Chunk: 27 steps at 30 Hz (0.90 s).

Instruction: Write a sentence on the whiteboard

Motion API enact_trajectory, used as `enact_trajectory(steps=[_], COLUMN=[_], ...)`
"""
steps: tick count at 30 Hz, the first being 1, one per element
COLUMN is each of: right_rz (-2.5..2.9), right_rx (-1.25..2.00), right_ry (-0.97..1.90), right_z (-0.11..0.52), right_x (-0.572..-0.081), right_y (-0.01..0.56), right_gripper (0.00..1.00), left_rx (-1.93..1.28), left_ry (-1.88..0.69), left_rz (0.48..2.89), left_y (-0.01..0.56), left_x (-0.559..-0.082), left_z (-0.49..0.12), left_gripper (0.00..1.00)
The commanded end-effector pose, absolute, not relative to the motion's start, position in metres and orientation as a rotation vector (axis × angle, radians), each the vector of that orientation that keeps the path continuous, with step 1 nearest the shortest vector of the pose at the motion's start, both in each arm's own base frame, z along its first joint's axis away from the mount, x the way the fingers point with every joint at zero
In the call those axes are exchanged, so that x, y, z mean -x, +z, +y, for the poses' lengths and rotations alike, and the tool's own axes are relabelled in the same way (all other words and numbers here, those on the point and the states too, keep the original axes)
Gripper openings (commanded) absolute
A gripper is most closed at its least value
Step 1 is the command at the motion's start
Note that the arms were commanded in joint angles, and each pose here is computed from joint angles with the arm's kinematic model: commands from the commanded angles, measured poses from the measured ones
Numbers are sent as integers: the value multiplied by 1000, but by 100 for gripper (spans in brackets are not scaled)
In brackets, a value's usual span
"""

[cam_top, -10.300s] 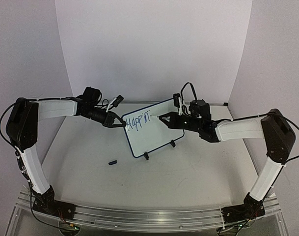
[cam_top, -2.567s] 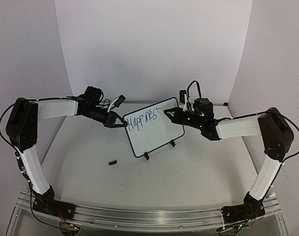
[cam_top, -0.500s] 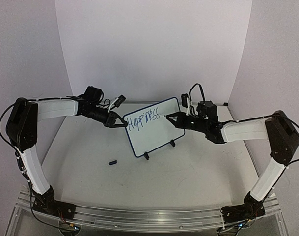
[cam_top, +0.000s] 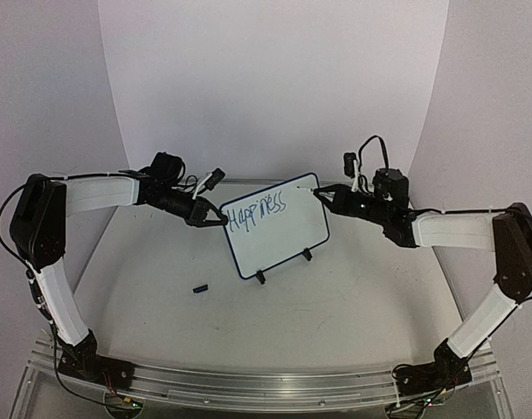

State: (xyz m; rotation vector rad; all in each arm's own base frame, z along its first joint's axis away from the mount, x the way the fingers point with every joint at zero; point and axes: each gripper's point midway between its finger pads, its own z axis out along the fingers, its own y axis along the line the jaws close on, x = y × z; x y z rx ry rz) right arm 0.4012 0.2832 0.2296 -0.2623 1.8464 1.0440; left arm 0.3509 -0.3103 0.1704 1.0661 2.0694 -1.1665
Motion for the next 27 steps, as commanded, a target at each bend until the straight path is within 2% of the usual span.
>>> enact_trajectory(steps=[1,27], right_rz=[1835,1857], right_rx=[279,234], right_ry=[1070,1044], right_z=[275,278], right_x=[-409,-453], right_y=[232,212], right_gripper=[0,0], left_rx=[-1132,-1139], left_ry=[-1088,-1084], left_rz=[2101,2113], left_y=[160,154], left_x=[-342,-342], left_z=[-312,-313], left_gripper=[0,0])
